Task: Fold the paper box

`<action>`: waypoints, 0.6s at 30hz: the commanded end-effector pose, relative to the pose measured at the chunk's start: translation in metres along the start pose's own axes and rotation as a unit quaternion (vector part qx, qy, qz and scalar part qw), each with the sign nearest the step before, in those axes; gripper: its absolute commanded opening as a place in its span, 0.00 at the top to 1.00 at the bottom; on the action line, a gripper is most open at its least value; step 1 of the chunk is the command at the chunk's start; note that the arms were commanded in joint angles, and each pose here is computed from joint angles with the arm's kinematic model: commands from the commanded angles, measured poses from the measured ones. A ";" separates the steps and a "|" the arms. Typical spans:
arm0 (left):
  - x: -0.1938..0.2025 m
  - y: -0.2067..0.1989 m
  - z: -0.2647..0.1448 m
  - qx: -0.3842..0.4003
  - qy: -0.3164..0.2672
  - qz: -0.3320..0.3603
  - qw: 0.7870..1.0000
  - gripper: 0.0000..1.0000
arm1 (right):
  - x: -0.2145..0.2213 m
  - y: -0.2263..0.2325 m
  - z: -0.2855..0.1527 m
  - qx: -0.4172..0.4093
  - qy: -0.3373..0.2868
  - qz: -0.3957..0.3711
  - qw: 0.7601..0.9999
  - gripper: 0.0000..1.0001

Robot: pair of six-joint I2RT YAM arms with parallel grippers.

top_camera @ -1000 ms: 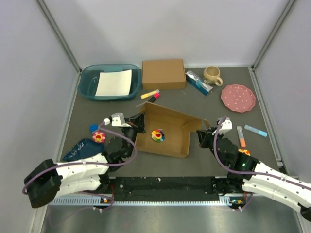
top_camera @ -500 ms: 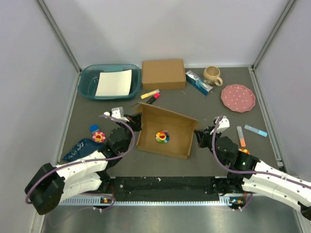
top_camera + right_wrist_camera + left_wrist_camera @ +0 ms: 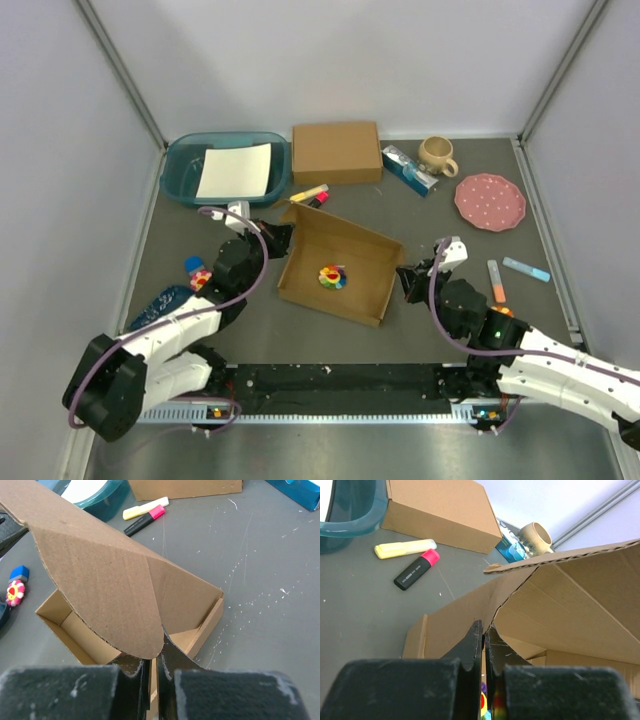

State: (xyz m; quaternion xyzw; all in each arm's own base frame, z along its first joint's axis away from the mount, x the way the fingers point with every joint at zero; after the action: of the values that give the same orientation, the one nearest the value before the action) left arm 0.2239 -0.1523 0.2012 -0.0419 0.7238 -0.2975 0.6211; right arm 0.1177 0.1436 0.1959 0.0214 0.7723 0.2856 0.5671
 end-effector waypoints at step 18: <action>0.048 0.024 -0.029 0.019 0.072 0.026 0.997 1.00 | 0.011 -0.007 -0.005 0.006 0.037 -0.028 0.999 1.00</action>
State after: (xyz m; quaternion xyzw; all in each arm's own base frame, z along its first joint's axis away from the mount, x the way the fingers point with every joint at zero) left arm 0.2110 -0.1481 0.1762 -0.0292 0.7272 -0.3242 0.6043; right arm 0.1181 0.1410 0.1933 0.0167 0.7765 0.2702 0.5690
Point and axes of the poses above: each gripper's point midway between its finger pads, its own z axis out along the fingers, its own y axis along the line the jaws close on, x = y × z, the point moved 10 cm from there along -z, back along the fingers, and after that the axes turned 9 degrees about z, right-handed, at the moved point
